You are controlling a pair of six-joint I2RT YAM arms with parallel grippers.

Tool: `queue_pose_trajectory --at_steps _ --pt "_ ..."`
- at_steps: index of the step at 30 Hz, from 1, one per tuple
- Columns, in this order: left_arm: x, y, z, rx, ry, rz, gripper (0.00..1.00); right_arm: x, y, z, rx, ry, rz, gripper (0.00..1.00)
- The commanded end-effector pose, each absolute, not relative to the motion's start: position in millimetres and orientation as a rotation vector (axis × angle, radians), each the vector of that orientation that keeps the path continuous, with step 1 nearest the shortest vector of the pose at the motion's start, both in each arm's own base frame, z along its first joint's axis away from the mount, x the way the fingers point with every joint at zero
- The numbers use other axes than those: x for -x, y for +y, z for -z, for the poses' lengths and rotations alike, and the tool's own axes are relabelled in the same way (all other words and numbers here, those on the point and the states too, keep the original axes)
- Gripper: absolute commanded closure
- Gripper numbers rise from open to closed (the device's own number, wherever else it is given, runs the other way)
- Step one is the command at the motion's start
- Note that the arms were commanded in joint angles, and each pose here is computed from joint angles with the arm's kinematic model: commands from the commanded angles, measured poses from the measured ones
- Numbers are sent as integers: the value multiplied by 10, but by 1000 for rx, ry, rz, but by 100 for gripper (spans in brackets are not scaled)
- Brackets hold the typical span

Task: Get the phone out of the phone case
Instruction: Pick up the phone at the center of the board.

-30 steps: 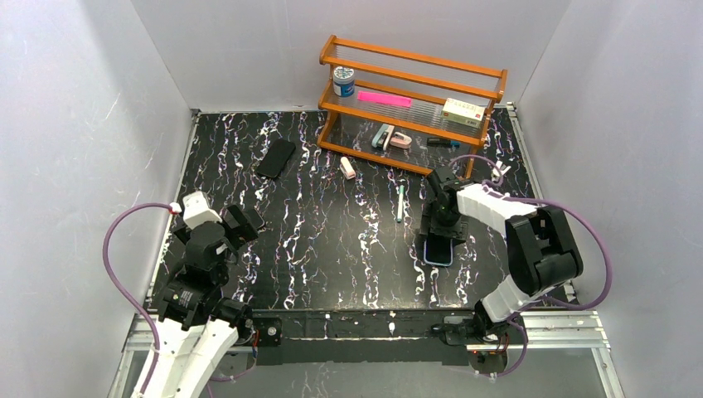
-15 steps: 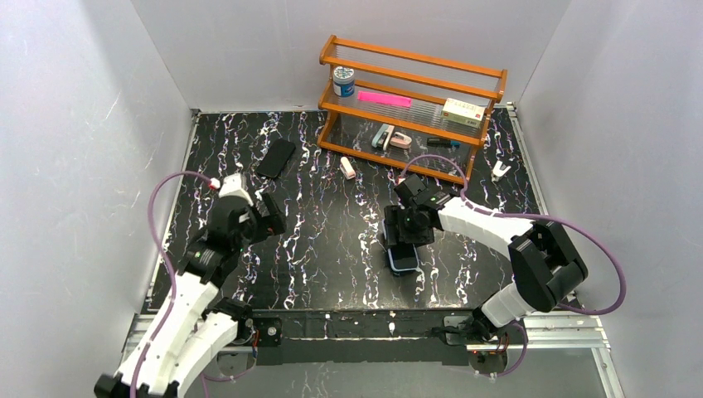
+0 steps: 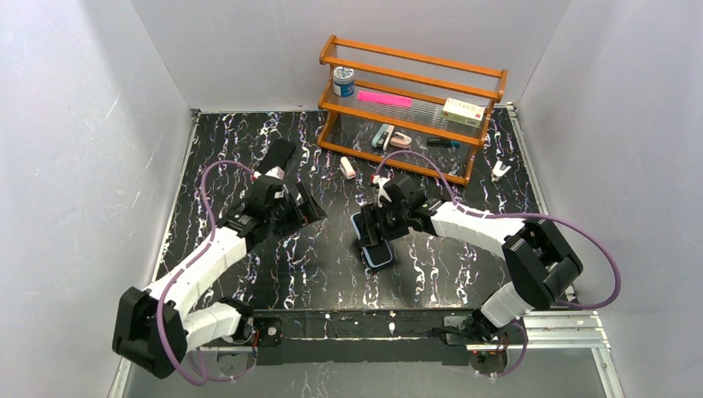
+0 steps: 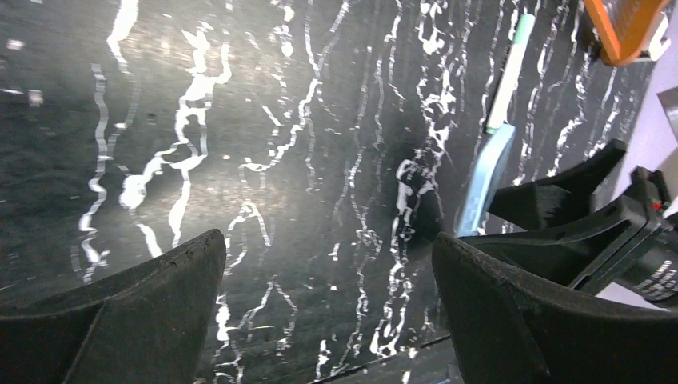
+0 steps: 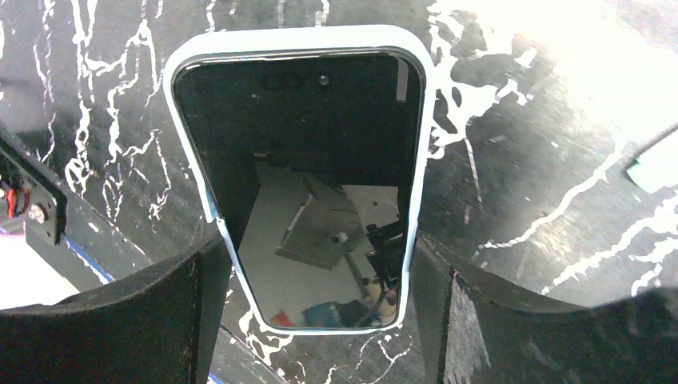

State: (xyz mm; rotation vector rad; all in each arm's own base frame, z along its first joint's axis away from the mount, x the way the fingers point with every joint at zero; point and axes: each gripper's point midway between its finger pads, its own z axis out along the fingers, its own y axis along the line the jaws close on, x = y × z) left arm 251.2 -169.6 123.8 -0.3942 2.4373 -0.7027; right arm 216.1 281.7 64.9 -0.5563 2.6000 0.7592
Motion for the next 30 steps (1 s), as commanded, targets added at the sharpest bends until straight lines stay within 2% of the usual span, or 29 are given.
queue_pose_trajectory --at_steps 1,5,19,22,27,30 --pt "-2714 -2014 -1449 381 2382 846 2 -2269 3162 -921 704 2399 -920 99" --pt "-2815 -2247 -1363 374 2430 916 2 -2298 3253 -977 749 2355 -953 99" --pt "-2692 -2680 -1119 261 2527 1037 23 -2320 3419 -1084 842 2254 -1012 99" --pt "-2692 -2708 -1096 247 2530 1038 35 -2315 3440 -1109 864 2233 -1025 99" --pt "-2681 -2738 -1094 239 2533 1060 62 -2275 3448 -1163 899 2200 -1046 99" --pt "-2742 -2767 -1177 240 2485 1083 73 -2242 3447 -1181 918 2188 -1059 99"
